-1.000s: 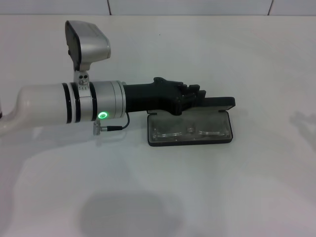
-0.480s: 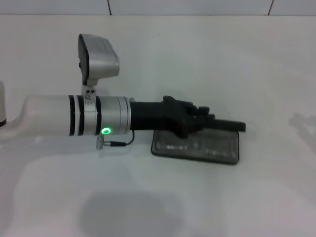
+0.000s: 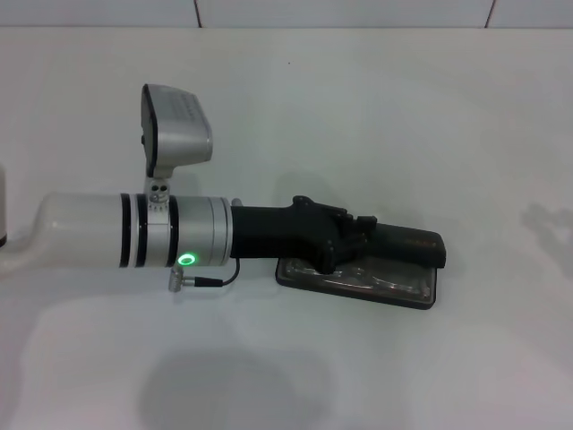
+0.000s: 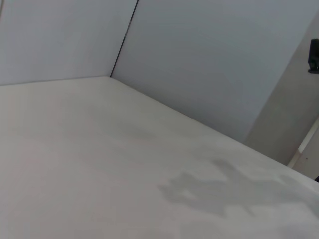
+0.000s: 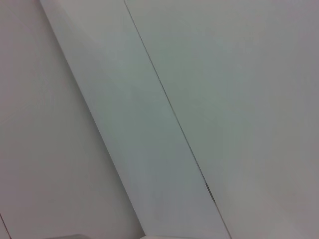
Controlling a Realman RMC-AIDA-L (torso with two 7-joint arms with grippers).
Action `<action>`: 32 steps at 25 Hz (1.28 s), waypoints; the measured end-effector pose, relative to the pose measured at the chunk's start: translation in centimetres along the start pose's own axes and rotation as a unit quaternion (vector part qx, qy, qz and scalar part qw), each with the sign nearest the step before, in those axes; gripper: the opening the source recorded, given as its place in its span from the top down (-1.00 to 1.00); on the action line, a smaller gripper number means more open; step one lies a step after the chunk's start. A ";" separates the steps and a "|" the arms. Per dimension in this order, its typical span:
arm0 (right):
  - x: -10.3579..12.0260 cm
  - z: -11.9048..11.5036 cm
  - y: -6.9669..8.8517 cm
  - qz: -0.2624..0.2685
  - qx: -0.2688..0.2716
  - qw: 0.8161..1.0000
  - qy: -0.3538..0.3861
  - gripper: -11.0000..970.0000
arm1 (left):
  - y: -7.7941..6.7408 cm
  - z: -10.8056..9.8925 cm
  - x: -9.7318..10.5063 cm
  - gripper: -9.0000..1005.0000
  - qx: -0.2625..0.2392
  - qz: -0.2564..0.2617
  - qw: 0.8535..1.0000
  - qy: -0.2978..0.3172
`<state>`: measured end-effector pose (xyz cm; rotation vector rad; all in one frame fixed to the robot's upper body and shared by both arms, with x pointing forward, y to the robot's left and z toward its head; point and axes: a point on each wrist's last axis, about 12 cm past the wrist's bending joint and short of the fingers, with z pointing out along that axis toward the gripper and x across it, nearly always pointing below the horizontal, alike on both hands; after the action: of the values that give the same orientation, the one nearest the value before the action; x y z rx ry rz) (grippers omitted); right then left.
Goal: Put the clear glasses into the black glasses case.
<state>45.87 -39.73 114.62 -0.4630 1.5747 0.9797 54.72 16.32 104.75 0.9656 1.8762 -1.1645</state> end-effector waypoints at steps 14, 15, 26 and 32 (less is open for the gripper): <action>0.1 0.0 0.0 0.002 0.000 1.000 0.000 0.64 | -1.3 -0.4 0.8 0.48 0.036 0.017 0.999 -0.015; 0.2 0.0 0.0 0.003 0.000 1.000 0.001 0.64 | -1.5 -0.6 0.6 0.48 0.048 0.021 0.998 -0.026; 2.0 2.9 1.2 -0.036 -0.102 0.993 0.041 0.51 | -5.4 -7.2 -4.1 0.47 0.193 0.114 0.963 -0.148; 3.9 7.9 2.5 -0.008 -0.222 0.974 0.040 0.25 | -5.4 -11.6 -4.4 0.03 0.190 0.109 0.961 -0.171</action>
<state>47.84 -31.15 111.89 -0.8316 1.4161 1.3206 49.90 24.39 114.52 1.0634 1.2653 -1.4767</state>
